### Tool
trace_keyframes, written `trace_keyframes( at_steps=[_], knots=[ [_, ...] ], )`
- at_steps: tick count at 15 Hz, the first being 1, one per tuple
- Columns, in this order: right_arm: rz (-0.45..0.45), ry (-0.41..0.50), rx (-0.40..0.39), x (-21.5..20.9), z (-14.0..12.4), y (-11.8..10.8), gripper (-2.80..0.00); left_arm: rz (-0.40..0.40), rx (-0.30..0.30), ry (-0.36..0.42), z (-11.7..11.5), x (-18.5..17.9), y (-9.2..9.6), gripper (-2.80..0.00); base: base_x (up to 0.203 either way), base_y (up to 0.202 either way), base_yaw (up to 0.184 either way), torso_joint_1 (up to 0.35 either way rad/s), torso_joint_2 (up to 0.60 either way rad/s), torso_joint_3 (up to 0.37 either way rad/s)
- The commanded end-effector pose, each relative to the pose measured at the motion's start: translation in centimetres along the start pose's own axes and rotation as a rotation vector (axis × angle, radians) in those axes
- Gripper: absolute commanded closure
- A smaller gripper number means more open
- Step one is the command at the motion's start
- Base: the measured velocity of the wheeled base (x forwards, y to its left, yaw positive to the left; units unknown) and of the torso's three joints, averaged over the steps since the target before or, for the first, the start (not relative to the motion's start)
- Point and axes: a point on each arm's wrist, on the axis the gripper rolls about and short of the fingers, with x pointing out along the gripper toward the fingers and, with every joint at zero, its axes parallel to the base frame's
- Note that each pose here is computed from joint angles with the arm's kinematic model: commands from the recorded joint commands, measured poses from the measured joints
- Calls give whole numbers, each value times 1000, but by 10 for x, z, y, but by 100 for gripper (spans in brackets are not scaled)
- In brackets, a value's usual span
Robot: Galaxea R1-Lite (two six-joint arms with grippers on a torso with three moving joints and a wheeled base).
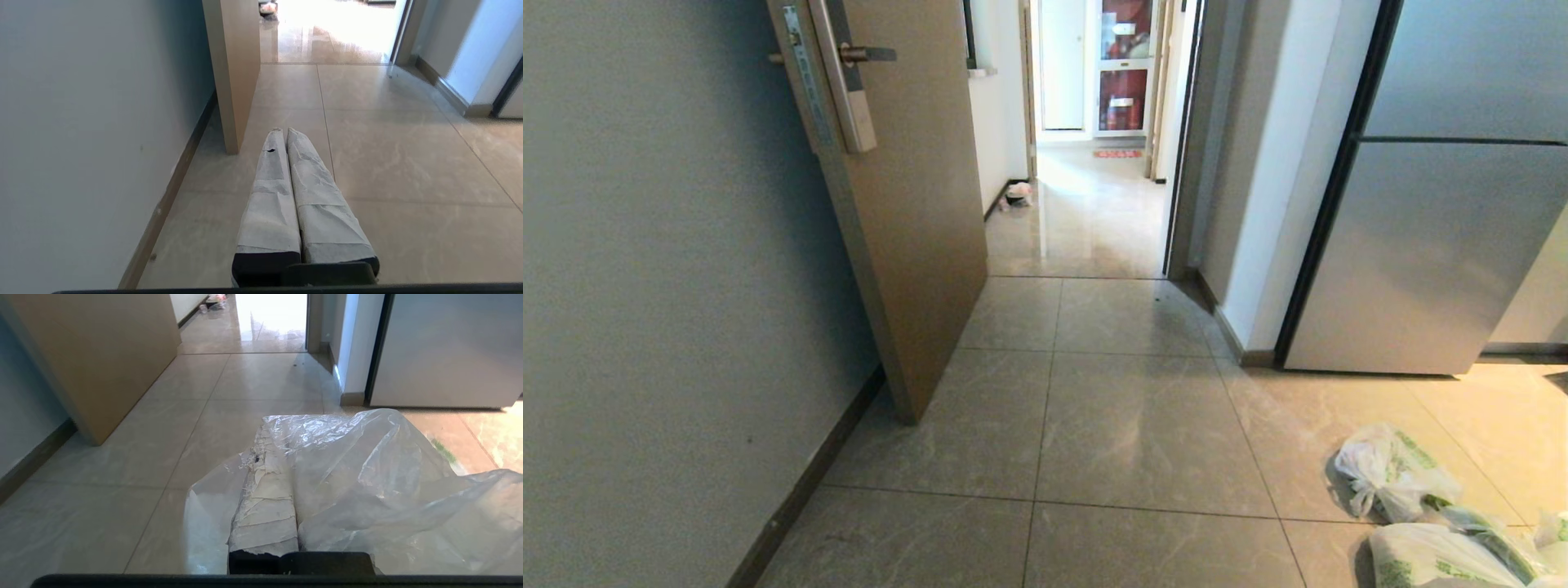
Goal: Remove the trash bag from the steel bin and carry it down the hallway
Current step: Put the trash bag at the door
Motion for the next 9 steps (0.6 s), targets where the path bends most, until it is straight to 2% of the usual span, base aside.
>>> trace_keyframes(
  at_steps=[1,9],
  knots=[
    [0,1,1,0,0,0,0,1,0,3,-1,0,0,0,194,0,0,7,-1,9],
    [0,1,0,0,0,0,0,1,0,3,-1,0,0,0,190,0,0,3,2,2]
  ],
)
